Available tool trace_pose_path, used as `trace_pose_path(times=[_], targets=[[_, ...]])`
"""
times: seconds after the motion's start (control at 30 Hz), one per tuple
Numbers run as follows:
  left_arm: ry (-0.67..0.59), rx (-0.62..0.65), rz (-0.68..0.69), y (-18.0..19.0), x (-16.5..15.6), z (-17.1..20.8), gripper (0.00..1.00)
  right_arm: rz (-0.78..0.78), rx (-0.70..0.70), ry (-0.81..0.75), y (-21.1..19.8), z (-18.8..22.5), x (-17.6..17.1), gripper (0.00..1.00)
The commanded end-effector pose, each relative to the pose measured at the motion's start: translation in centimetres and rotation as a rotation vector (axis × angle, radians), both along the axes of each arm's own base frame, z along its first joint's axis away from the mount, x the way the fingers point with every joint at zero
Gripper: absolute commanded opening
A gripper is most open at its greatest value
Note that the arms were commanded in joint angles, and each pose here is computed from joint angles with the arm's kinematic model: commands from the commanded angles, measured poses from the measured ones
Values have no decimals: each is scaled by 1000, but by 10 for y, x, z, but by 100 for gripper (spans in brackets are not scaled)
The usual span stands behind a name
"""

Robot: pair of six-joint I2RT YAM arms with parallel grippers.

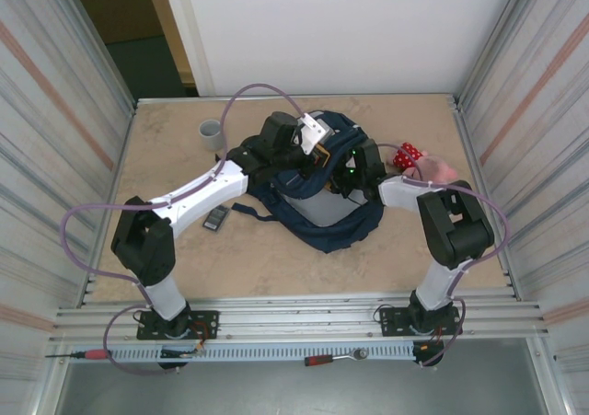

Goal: Pack the student bag

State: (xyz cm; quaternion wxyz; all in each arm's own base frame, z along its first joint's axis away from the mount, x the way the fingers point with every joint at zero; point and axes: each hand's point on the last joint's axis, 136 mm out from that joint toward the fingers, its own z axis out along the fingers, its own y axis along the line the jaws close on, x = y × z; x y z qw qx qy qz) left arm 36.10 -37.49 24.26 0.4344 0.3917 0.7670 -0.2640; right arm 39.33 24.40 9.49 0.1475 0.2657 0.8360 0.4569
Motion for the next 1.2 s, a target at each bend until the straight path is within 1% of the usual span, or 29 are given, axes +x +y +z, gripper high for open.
trace_pose_path(times=[0.0, 0.07, 0.1, 0.2, 0.23, 0.3, 0.37, 0.43, 0.47, 0.53, 0.6, 0.63, 0.73, 0.8, 0.87, 0.97, 1.03, 1.07, 1.17], targets=[[-82, -106, -14, 0, -4, 48, 2, -2, -26, -35, -15, 5, -18, 34], [-71, -104, -1, 4, -3, 47, 12, -6, -48, -32, -27, 6, -37, 33], [-62, -103, 8, 7, -4, 47, 18, 3, -83, -46, -35, 6, -47, 33], [-16, -119, 60, 22, -1, 45, 42, -35, -157, -25, -66, 10, -74, 34], [7, -132, 78, 29, -1, 42, 48, -51, -186, -8, -78, 10, -84, 36], [55, -161, 124, 45, 0, 37, 57, -93, -231, 12, -103, 15, -100, 41], [115, -190, 180, 64, 2, 28, 63, -133, -263, 22, -125, 22, -113, 45], [187, -213, 255, 86, 5, 13, 66, -159, -297, -2, -142, 34, -123, 46], [232, -223, 299, 100, 6, 2, 68, -164, -325, -33, -149, 43, -127, 47], [327, -241, 374, 122, 7, -19, 70, -126, -389, -110, -153, 61, -129, 48], [414, -254, 433, 141, 4, -40, 72, -28, -469, -219, -148, 81, -129, 52], [436, -257, 451, 147, 2, -47, 72, 30, -512, -266, -143, 88, -128, 54], [469, -242, 488, 158, -7, -65, 74, 283, -698, -420, -116, 103, -129, 60], [496, -232, 529, 165, -11, -78, 75, 517, -832, -507, -89, 99, -132, 63], [544, -234, 590, 174, -12, -90, 75, 712, -956, -558, -66, 88, -136, 65], [599, -242, 637, 181, -16, -104, 76, 977, -1103, -569, -39, 59, -145, 70], [611, -248, 653, 183, -19, -109, 76, 1090, -1178, -557, -29, 40, -147, 74], [613, -251, 660, 184, -20, -112, 76, 1123, -1215, -555, -25, 32, -145, 76], [627, -245, 684, 188, -22, -120, 76, 1131, -1302, -590, -18, 21, -126, 79]])
